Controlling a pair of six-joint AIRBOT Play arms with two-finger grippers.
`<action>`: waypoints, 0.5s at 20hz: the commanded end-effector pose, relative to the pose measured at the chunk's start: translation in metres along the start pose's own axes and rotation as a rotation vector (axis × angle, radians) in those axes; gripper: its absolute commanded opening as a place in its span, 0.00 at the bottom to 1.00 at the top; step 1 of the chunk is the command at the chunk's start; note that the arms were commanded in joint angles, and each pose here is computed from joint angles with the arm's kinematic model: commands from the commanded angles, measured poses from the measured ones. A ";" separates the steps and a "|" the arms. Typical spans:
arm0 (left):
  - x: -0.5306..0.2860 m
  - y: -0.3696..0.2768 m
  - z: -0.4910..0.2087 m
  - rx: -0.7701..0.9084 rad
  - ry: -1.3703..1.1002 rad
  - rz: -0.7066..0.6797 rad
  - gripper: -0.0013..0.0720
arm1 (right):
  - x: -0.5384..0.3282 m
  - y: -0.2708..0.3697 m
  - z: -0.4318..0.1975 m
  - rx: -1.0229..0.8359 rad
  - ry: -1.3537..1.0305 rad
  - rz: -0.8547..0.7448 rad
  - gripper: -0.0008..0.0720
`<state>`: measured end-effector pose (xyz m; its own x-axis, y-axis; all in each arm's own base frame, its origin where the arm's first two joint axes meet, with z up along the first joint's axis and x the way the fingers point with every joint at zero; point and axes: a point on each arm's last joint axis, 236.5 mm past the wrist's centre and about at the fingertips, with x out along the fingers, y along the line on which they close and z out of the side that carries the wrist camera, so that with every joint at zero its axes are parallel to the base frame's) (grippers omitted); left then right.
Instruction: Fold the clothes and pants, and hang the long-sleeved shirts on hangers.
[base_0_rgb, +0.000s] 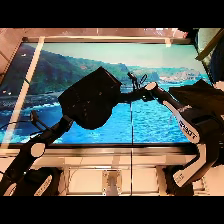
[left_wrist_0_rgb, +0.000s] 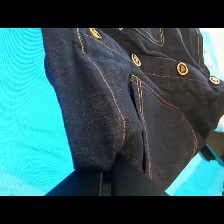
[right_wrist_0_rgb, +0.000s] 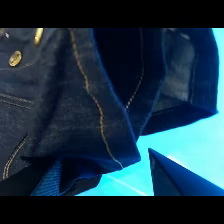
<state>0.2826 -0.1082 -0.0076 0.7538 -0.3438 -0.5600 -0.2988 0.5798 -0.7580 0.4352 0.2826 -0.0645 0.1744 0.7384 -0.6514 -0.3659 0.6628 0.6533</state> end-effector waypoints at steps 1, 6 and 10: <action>0.000 -0.001 0.001 0.002 -0.001 -0.001 0.07 | 0.003 -0.002 0.005 0.001 -0.010 -0.002 0.80; -0.001 -0.002 0.003 0.010 -0.010 -0.005 0.07 | 0.017 -0.010 0.006 0.057 -0.029 0.022 0.03; -0.026 -0.028 0.039 0.254 -0.089 0.025 0.07 | -0.020 0.024 0.006 -0.013 0.054 0.135 0.02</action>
<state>0.2909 -0.1023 0.0179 0.7852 -0.3226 -0.5285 -0.2269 0.6442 -0.7304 0.4449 0.2857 -0.0597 0.1666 0.7738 -0.6112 -0.3516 0.6257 0.6963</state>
